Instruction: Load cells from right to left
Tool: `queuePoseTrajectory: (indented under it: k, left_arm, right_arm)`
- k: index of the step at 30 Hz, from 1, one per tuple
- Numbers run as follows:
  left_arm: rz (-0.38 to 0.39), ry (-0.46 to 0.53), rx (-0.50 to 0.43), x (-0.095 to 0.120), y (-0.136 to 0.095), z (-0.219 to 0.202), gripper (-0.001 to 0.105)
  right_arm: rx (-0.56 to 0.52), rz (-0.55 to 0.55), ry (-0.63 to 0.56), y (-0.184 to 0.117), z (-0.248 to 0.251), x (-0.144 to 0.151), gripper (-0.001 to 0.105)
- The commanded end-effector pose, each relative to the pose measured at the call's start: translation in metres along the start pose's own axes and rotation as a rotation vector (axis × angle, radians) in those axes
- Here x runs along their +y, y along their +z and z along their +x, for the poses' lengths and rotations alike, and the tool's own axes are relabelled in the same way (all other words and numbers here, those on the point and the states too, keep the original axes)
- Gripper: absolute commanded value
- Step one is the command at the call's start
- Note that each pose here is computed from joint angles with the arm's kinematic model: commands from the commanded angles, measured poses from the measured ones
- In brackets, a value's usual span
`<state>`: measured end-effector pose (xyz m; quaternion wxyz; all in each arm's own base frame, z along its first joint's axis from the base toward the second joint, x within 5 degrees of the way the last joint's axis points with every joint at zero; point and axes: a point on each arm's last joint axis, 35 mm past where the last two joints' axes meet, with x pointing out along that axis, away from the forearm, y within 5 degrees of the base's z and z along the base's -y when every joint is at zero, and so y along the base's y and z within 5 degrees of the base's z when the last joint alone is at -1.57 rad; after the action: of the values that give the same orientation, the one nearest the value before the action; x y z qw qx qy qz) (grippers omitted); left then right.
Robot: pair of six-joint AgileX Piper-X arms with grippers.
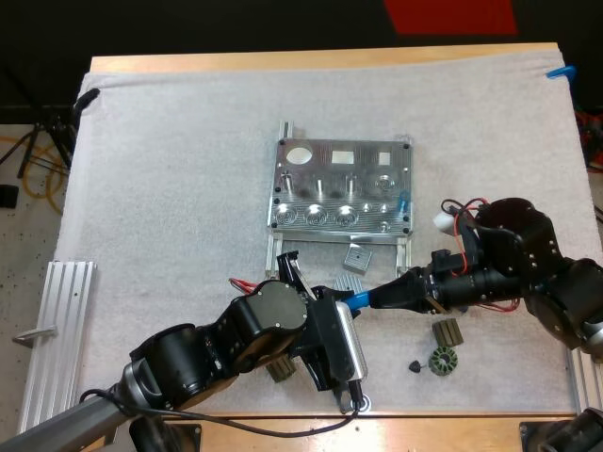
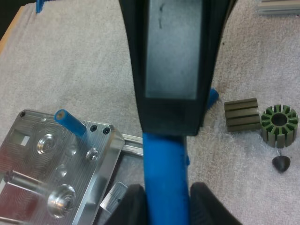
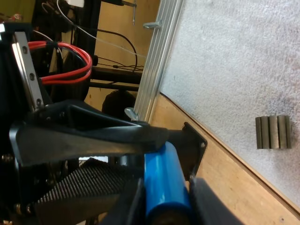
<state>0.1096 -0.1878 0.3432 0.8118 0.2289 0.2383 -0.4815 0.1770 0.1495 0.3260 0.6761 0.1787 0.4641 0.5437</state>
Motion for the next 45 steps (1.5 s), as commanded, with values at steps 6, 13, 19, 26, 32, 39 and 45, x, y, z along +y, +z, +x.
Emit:
queuePoseTrajectory:
  k: [6,13,19,26,32,39,45]
  left_arm:
    - [0.000,0.006,-0.023,0.000,0.003,-0.001,0.000]
    - [0.000,0.006,-0.023,0.000,0.003,-0.001,0.000]
    - [0.000,-0.002,-0.024,0.000,0.003,-0.001,0.012]
    - [-0.007,0.001,-0.045,0.000,0.005,-0.007,0.049]
    - [-0.051,0.007,-0.095,0.001,0.006,-0.030,0.058]
    - [-0.157,0.000,-0.049,0.000,-0.008,-0.053,0.058]
    - [-0.314,0.065,-0.115,0.003,-0.010,-0.074,0.058]
  right_arm:
    - [-0.012,-0.035,0.018,0.002,0.000,0.003,0.008]
    - [-0.014,-0.086,0.016,0.003,0.000,0.003,0.008]
    - [-0.015,-0.107,0.011,0.003,0.000,0.003,0.008]
    - [-0.014,-0.136,0.005,0.002,0.000,0.002,0.008]
    - [-0.022,-0.174,-0.039,0.002,0.000,0.001,0.008]
    - [-0.021,-0.203,-0.079,0.001,0.000,-0.001,0.008]
    - [0.023,-0.245,-0.205,-0.006,-0.001,-0.008,0.008]
